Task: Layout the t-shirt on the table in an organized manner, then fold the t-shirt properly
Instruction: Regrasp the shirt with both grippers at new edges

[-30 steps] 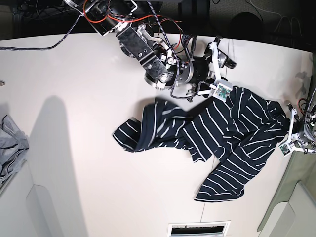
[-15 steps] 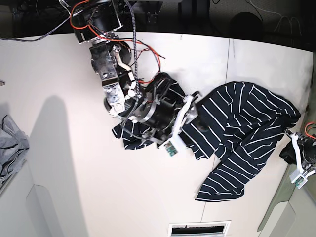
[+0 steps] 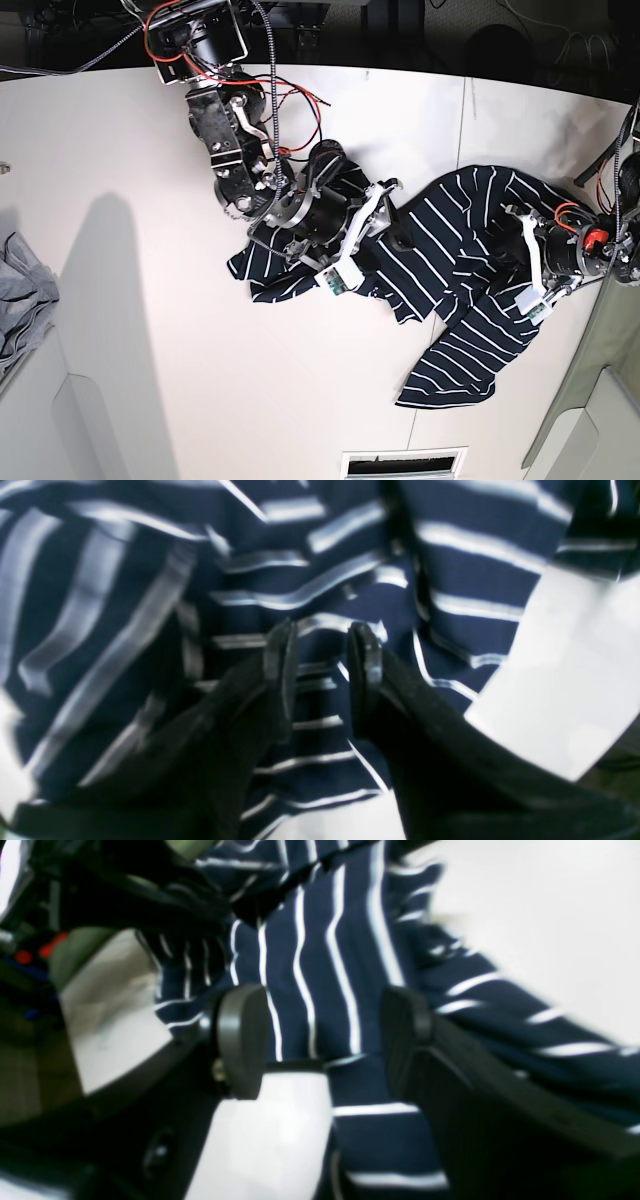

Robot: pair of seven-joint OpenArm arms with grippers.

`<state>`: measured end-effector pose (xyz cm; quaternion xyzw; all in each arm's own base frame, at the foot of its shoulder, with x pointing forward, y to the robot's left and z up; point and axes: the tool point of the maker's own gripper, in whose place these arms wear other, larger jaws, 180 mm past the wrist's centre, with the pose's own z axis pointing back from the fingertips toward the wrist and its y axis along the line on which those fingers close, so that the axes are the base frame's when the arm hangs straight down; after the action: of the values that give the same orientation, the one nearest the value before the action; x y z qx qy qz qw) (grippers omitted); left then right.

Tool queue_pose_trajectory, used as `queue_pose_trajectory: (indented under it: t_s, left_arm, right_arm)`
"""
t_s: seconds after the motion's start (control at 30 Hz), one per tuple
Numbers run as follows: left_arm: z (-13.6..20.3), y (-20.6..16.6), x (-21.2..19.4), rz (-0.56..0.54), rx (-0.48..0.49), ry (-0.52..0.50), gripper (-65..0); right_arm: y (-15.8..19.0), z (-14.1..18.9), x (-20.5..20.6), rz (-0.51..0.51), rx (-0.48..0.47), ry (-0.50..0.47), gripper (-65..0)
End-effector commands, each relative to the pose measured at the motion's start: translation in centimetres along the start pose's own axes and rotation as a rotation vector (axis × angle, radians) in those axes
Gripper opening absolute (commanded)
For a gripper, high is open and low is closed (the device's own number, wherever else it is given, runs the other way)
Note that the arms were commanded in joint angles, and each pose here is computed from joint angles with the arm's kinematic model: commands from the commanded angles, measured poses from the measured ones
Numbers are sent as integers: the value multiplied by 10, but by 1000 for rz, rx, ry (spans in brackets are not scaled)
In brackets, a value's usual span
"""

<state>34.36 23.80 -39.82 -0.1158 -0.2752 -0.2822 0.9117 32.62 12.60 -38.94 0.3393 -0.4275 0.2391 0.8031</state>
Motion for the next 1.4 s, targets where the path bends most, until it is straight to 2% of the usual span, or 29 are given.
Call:
queue_pose_trajectory:
  t_s: [0.0,0.07,0.17,0.23,0.4,0.5,0.63,0.7,0.87,1.03,1.17,1.37]
  left_arm:
    - [11,16,16,-2,44,-50,-454]
    - [10,14,10,5,43,-41,-454]
    - [9,13,7,7,40,-34,-454]
    - [9,13,7,6,41,-35,-454]
    - [9,13,7,6,41,-34,-454]
    - [9,13,7,7,40,-35,-454]
    - [9,12,5,7,39,-23,-454]
    - [9,12,4,8,39,-21,-454]
    - [8,10,2,13,33,-21,-454]
    - [7,10,3,12,32,-26,-454]
    - [7,10,4,12,32,-30,-454]
    - [7,10,4,12,32,-29,-454]
  right_arm:
    - [6,-5,20,6,15,-67,-300]
    - [13,-10,11,13,28,-48,-301]
    - [12,-13,-3,22,16,-7,-386]
    - [5,-13,-5,7,-23,-4,-412]
    - [-2,-11,9,9,-65,-46,-410]
    - [-1,-8,24,58,-74,-74,-410]
    - [-9,-4,44,72,-123,-118,-325]
    - [-18,-4,50,87,-161,-120,-303]
    - [-33,-15,44,113,-181,-64,-303]
    - [-38,-27,19,77,-134,8,-313]
    - [-28,-27,22,67,-92,-16,-369]
    - [-11,-26,24,67,-8,-30,-369]
